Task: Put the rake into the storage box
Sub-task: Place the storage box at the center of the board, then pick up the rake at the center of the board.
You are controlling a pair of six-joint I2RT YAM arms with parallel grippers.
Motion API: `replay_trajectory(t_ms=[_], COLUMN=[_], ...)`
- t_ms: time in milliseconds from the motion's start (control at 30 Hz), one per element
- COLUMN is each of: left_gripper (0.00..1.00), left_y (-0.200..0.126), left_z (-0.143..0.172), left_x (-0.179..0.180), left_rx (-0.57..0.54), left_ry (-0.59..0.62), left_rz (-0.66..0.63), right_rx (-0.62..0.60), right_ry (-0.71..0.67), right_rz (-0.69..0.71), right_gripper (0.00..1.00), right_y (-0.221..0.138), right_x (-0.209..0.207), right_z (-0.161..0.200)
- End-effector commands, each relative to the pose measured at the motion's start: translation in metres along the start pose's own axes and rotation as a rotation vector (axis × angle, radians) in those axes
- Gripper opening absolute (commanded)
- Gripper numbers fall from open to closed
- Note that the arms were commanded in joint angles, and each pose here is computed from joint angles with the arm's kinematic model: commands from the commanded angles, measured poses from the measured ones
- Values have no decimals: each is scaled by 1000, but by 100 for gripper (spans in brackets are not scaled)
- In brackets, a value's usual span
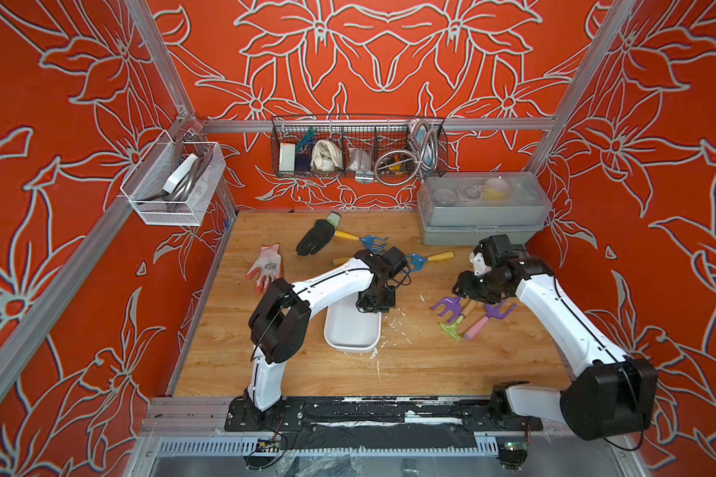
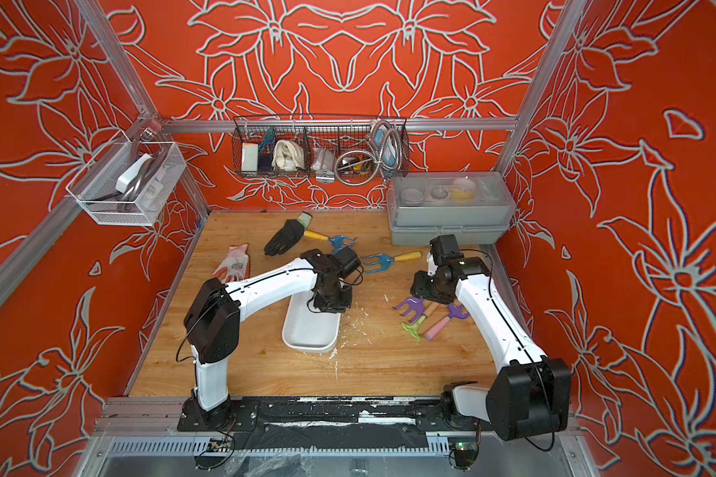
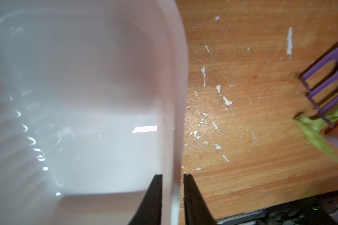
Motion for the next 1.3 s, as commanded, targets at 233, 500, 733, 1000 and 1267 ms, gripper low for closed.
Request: replay_trajectory(t_ms=[233, 500, 733, 1000, 1267], left_gripper=[43, 45, 48, 50, 51], left_y=[-49, -93, -100, -97, -93], left_z=[-17, -22, -15, 3, 11], left_x=[-23, 5, 78, 131, 147], left_rx=[-120, -195, -210, -222, -208], left_ry=[69, 17, -117, -233, -267], left_rz=[110, 207, 173, 167, 159], right_rx=[53, 73, 116, 173, 204], right_ry=[95, 144, 188, 218, 241], right_rz=[74, 138, 212, 219, 220], right_gripper=[50, 46, 48, 48, 47], right_y=[21, 47, 71, 99, 120], right_x=[-15, -25, -43, -48, -51], right_z=[-7, -30, -41, -41, -38])
Point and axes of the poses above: each gripper's point midway between its finger pads, its own y axis out along the fingers, its own x axis along the line the jaws close on, z = x × y, the point moved 5 cm from there along -y, back along the fingers, and after that the axes turned 10 degrees about -y, right-handed, at the moved point
